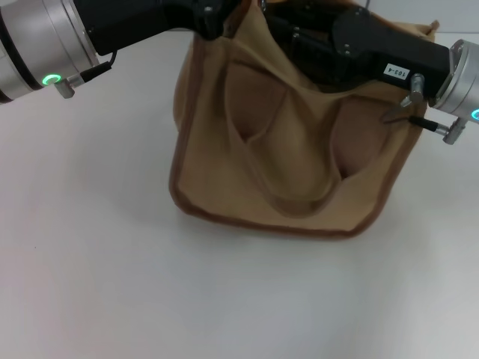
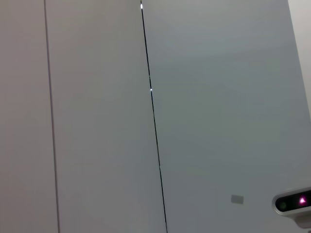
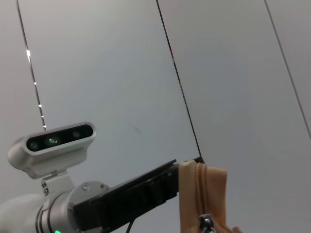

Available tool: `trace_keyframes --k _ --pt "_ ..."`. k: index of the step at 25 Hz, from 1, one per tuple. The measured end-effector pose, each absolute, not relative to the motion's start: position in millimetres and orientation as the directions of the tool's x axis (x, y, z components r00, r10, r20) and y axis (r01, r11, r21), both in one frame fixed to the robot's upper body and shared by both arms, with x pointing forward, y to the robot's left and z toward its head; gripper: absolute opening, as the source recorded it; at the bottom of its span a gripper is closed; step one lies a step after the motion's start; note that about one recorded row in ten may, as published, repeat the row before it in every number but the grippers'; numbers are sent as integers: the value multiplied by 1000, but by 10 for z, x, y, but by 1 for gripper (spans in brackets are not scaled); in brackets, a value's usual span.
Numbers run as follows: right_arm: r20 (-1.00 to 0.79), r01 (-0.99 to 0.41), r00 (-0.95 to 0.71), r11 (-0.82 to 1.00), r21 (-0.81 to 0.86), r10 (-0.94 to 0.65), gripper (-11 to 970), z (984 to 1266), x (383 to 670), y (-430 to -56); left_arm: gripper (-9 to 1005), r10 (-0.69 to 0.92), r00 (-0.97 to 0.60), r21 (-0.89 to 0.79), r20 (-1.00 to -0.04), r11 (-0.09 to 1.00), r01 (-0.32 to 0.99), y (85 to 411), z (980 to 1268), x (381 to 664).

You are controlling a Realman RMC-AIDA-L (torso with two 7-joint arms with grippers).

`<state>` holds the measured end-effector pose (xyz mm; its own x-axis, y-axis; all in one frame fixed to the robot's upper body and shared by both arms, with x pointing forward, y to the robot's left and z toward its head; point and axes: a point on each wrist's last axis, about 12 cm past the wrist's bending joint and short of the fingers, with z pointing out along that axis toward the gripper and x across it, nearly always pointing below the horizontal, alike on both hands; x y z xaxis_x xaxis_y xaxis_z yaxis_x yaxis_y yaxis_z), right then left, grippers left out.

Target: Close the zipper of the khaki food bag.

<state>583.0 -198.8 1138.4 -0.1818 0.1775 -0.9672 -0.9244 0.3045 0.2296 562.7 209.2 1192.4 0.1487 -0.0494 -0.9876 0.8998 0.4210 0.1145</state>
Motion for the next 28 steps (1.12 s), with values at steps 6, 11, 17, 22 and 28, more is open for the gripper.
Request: trace_keyframes --k 6,11,17,22,28 --pt "-968 -925 -180 306 226 173 416 11392 5845 -1974 75 -49 149 115 -988 421 900 2092 11925 5627" --pt "-973 -938 -185 270 217 141 411 11384 5825 -1890 76 -49 148 114 -988 421 900 2092 11923 5627" --pt "-974 -940 -181 267 213 137 412 11392 5828 -1878 77 -50 149 114 -988 420 900 2090 11924 5628" --pt "-974 -940 -180 268 211 138 412 11396 5831 -1878 78 -46 154 120 -987 422 899 2092 11921 5628" --pt "-974 -941 -179 265 211 141 411 11399 5828 -1879 80 -46 151 118 -987 423 898 2096 11909 5627"
